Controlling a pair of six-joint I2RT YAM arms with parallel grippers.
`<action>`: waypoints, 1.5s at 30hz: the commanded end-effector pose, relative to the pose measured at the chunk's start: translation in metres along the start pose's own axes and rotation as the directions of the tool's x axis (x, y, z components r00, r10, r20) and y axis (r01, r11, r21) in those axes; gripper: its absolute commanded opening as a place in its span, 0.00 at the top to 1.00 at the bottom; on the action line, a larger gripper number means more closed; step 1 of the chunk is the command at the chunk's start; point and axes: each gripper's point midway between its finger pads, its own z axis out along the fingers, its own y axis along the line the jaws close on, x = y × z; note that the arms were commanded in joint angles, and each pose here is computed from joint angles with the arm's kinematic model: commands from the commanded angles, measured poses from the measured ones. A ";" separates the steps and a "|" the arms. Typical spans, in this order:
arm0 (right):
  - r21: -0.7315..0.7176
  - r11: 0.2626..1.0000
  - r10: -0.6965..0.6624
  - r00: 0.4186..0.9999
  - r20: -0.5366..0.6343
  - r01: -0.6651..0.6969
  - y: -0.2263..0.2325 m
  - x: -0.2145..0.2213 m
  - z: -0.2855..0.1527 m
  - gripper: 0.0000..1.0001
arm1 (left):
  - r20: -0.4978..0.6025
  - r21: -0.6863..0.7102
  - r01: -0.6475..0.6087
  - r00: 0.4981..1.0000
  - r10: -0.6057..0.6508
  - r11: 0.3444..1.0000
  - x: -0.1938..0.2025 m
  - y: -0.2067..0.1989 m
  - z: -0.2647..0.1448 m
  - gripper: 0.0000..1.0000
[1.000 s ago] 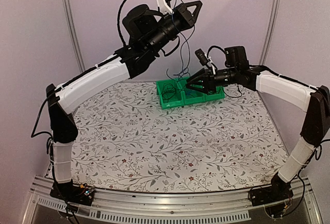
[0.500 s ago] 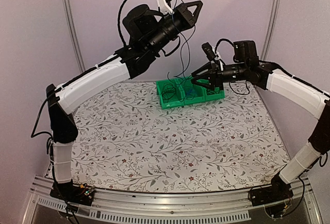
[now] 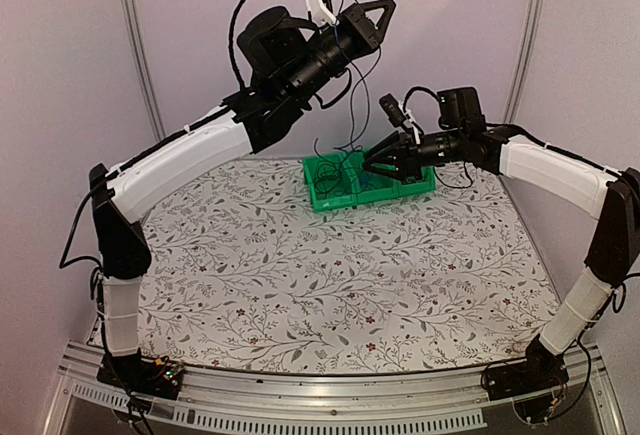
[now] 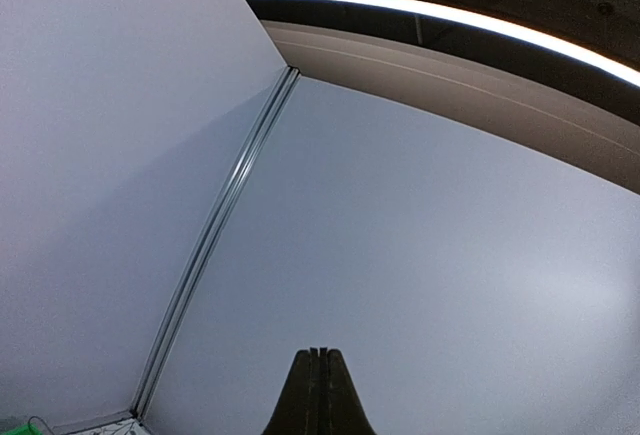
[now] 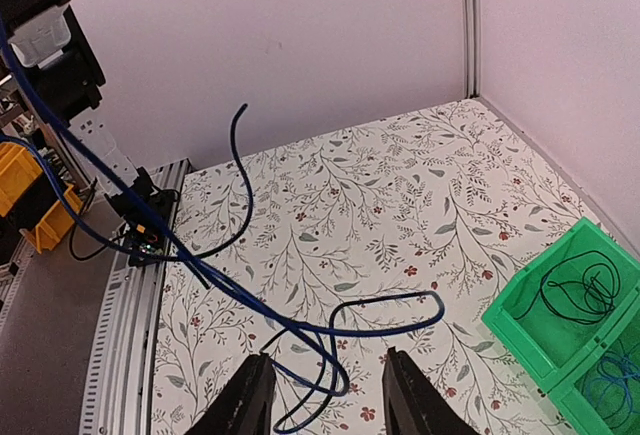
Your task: Untangle the cables
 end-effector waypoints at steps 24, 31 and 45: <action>0.193 0.892 0.411 0.911 0.032 -0.409 -0.083 0.147 -0.086 1.00 | 0.139 -0.101 -0.323 0.932 0.335 0.941 -0.104 -0.022 -0.019 1.00; 0.269 0.822 0.514 0.857 0.033 -0.503 -0.107 0.178 -0.092 1.00 | 0.160 -0.151 -0.353 0.913 0.375 0.923 -0.120 -0.018 -0.027 1.00; 0.602 0.616 0.638 0.770 -0.003 -0.508 -0.169 0.236 -0.112 1.00 | 0.189 -0.260 -0.500 0.813 0.551 0.826 -0.166 -0.032 -0.042 1.00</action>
